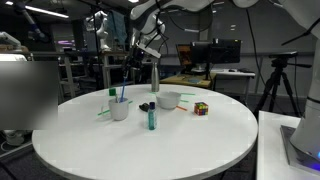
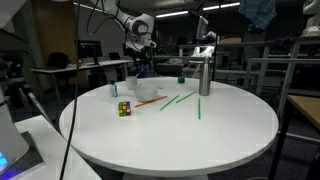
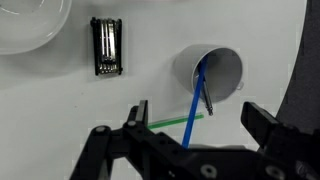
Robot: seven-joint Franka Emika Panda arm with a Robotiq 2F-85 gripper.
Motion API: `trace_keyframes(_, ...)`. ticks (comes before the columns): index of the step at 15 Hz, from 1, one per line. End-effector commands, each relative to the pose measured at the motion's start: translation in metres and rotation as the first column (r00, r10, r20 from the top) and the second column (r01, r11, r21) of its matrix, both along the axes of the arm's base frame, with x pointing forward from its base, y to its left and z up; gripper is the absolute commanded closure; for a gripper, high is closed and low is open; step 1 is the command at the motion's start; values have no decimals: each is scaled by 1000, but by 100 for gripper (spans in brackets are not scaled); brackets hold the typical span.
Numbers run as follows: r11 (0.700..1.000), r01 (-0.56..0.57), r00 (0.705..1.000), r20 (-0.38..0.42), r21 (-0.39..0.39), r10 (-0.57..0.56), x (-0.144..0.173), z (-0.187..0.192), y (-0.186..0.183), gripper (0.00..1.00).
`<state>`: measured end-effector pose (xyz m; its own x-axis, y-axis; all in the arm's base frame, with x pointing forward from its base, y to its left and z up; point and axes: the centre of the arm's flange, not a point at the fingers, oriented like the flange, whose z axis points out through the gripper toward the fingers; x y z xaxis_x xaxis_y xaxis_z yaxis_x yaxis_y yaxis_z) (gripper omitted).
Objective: Move the blue straw from the mug to the bowl
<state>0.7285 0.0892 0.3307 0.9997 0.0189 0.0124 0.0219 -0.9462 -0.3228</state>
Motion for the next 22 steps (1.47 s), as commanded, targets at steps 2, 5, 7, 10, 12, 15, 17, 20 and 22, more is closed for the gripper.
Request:
trace_keyframes(2,998,-55,997,49,-25,56,19,4,20,0)
trace_keyframes(5,996,-69,991,113,-60,75,16,15,31,0)
trace_keyframes(7,994,-74,983,165,-80,87,16,21,36,0)
trace_keyframes(10,991,-78,972,211,-112,100,20,23,40,0)
trace_keyframes(12,986,-83,967,228,-146,116,21,20,39,0)
trace_keyframes(15,979,-91,963,235,-184,134,24,16,38,0)
trace_keyframes(17,974,-97,961,236,-204,145,24,15,37,0)
trace_keyframes(20,970,-102,958,240,-220,155,26,13,38,0)
trace_keyframes(22,969,-103,957,244,-223,157,28,10,39,0)
